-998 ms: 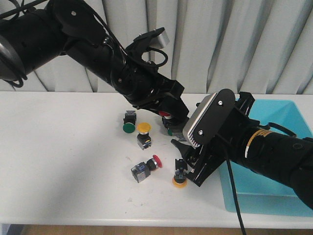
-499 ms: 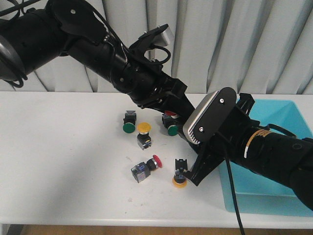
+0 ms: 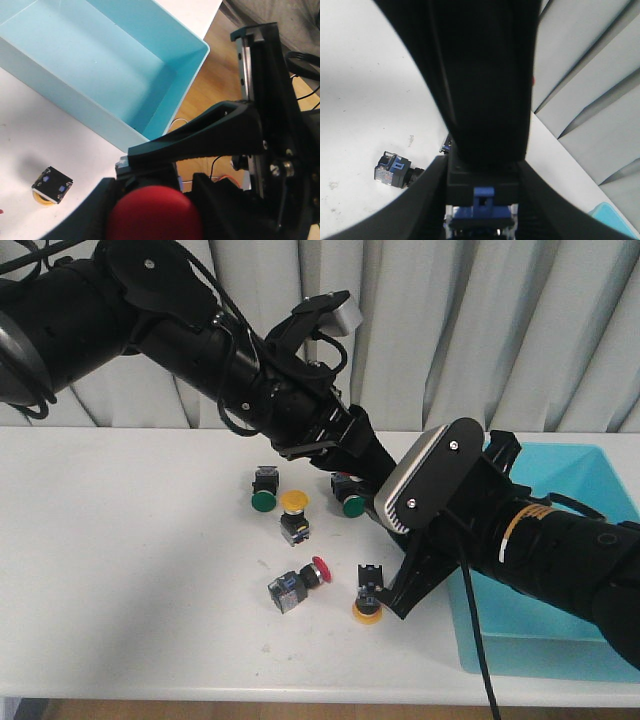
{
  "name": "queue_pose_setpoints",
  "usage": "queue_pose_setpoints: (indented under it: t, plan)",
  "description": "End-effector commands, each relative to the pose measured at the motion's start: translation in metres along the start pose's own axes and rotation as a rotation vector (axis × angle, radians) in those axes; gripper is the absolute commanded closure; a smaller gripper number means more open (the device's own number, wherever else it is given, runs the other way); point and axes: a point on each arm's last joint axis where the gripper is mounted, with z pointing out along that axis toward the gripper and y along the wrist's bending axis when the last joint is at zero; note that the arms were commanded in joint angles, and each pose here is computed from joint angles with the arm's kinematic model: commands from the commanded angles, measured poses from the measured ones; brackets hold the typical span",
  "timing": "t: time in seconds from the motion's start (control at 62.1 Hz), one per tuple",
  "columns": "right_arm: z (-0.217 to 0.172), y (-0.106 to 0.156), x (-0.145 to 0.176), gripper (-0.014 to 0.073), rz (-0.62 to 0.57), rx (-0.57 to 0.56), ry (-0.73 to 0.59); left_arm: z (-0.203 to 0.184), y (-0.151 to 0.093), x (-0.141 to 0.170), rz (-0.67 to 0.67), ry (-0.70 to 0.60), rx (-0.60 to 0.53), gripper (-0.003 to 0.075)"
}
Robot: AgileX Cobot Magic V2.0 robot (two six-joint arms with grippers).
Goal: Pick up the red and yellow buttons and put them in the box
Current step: 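Grasp the red button with the right gripper and release left, then lower the red button into the blue box and open right gripper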
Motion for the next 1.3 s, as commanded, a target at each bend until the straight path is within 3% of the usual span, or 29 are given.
queue_pose_setpoints:
  t: [0.0,0.113,0.274,0.435,0.692,0.821,0.934,1.288]
  plan:
    - [-0.006,-0.01,-0.015,0.0603,0.003,0.054,-0.099,-0.022,-0.025,-0.012,0.031,-0.106,0.045,0.0301]
    - [-0.006,-0.01,-0.015,0.0602,0.004,0.055,-0.099,-0.022,-0.025,-0.011,0.033,-0.103,0.044,0.0237]
    - [-0.007,-0.028,-0.005,0.0599,0.088,0.121,-0.069,-0.029,-0.016,-0.012,0.081,-0.095,-0.05,0.0235]
    - [-0.014,-0.065,0.017,0.0599,0.255,0.27,-0.029,-0.055,-0.003,-0.02,0.119,-0.095,-0.27,0.0253]
    - [-0.033,-0.11,0.058,0.0595,0.428,0.454,0.09,-0.102,0.028,-0.023,0.035,-0.085,-0.728,0.0309]
    - [-0.031,-0.125,0.082,0.0592,0.569,0.514,0.148,-0.112,0.04,-0.02,-0.011,-0.075,-0.854,0.0333]
    - [-0.017,-0.128,0.106,0.0587,0.653,0.503,0.232,-0.117,0.045,-0.019,-0.016,-0.075,-0.904,0.0344]
    - [0.06,-0.143,0.151,0.0525,0.861,0.263,0.57,-0.126,0.053,-0.015,-0.068,-0.078,-0.923,0.0344]
